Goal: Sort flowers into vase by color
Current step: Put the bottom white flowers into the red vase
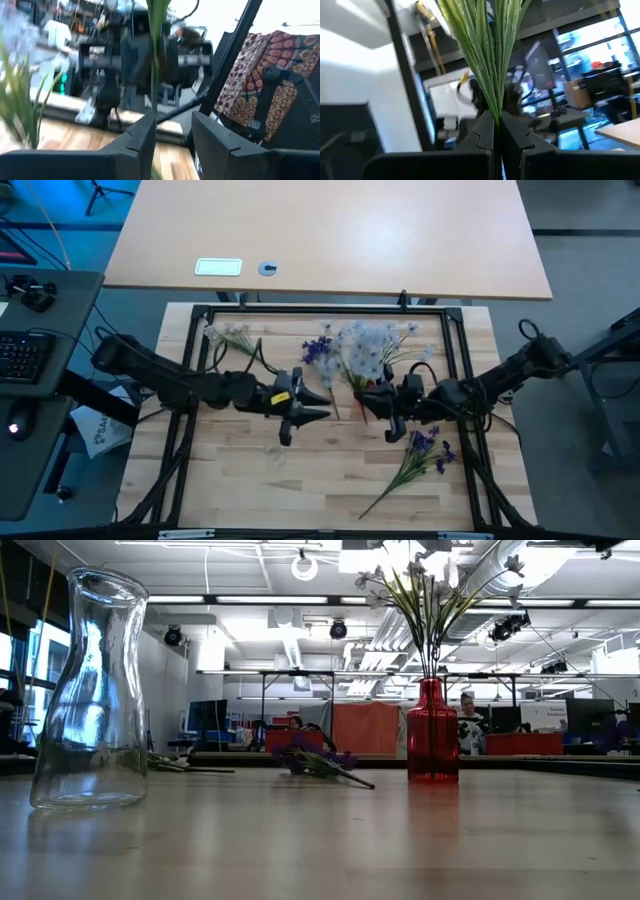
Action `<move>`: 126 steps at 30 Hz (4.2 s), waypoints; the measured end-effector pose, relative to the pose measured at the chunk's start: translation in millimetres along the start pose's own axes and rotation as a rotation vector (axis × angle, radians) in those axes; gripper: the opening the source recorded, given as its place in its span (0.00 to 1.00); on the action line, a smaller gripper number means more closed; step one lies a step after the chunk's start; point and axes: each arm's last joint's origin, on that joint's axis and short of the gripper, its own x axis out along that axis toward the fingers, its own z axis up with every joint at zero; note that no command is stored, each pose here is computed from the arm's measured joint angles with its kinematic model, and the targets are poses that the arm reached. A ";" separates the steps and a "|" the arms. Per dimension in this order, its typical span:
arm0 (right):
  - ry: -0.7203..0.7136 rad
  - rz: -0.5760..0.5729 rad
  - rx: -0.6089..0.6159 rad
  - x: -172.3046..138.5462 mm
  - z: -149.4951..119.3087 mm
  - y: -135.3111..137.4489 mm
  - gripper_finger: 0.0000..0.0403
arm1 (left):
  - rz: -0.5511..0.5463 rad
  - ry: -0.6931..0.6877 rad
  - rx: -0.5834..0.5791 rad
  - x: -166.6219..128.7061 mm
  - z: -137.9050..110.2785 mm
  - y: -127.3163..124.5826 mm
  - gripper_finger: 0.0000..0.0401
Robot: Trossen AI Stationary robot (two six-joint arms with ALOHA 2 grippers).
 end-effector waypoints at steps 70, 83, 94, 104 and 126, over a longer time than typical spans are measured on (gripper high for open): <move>0.638 -0.107 -0.063 55.1 17.5 7.3 0.50 | -0.107 -0.002 0.153 12.0 25.1 23.1 0.00; 0.631 -0.082 -0.054 61.6 5.3 7.8 0.31 | -0.078 0.073 0.155 17.1 13.0 28.7 0.00; 0.653 -0.085 -0.059 60.2 5.3 5.9 0.11 | -0.080 0.074 0.163 17.0 13.2 28.8 0.00; 0.655 -0.045 -0.056 61.9 6.6 3.5 0.02 | -0.078 0.069 0.163 16.8 13.9 28.6 0.01; 0.735 -0.131 -0.153 9.6 70.2 7.8 0.00 | 0.071 0.356 0.127 -38.5 27.9 34.7 0.52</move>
